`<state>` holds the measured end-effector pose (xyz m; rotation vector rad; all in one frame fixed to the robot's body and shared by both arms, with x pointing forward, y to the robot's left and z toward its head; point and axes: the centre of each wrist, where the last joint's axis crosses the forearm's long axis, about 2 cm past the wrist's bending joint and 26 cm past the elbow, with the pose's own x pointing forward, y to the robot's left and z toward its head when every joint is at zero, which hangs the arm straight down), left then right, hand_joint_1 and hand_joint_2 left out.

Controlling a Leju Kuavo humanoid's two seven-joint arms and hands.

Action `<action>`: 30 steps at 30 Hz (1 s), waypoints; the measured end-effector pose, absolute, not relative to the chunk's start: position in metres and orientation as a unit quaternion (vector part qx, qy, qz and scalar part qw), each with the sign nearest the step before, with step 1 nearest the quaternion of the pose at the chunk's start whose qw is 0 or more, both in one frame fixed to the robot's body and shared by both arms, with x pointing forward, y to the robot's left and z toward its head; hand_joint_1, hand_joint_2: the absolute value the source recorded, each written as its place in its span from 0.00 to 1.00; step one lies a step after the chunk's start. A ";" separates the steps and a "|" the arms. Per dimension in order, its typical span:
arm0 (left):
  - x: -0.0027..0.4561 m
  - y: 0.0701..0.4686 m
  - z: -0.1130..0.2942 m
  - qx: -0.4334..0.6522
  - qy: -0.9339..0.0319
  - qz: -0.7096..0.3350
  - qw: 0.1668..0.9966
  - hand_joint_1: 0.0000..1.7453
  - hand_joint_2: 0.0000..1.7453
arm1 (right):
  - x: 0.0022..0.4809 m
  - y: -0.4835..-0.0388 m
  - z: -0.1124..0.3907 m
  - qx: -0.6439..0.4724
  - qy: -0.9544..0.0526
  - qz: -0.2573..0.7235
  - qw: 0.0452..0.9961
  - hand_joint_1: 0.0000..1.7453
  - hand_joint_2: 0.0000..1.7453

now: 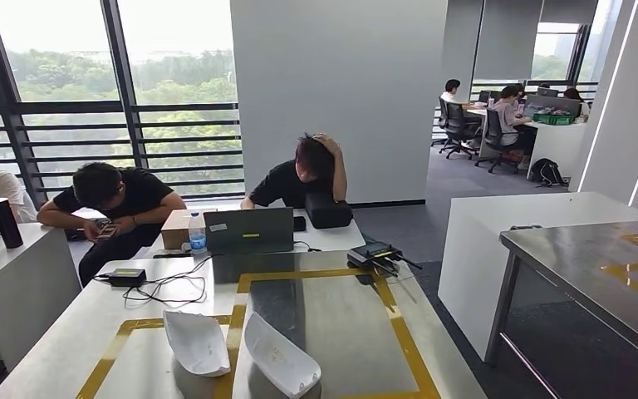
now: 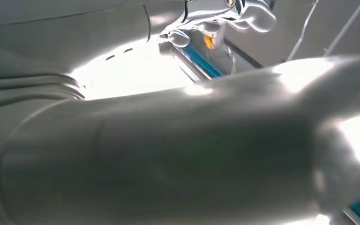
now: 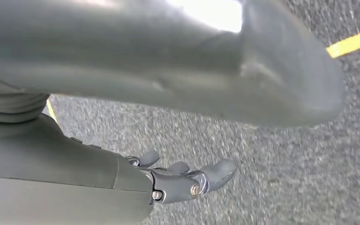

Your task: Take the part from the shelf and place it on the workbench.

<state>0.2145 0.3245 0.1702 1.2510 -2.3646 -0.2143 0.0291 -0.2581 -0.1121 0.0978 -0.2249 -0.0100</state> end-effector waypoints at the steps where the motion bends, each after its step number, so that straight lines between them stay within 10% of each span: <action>1: 0.215 0.331 0.158 0.472 -0.840 -0.087 0.254 0.00 0.00 | 0.030 -0.258 -0.112 0.048 -0.109 -0.005 0.993 0.00 0.00; 7: 0.206 0.407 0.030 0.539 -0.649 -0.108 0.526 0.00 0.00 | 0.031 -0.257 -0.112 0.061 -0.086 0.000 0.994 0.00 0.00; 13: 0.114 0.419 -0.066 0.463 -0.265 0.008 0.846 0.00 0.00 | 0.028 -0.260 -0.112 0.049 -0.090 -0.031 0.994 0.00 0.00; 22: 0.048 0.369 -0.102 0.283 0.111 0.123 0.945 0.00 0.00 | 0.024 -0.264 -0.113 0.052 -0.072 -0.024 0.996 0.00 0.00; 30: 0.038 0.313 -0.110 0.183 0.031 0.070 0.980 0.00 0.00 | 0.029 -0.280 -0.113 0.048 -0.068 0.023 0.996 0.00 0.00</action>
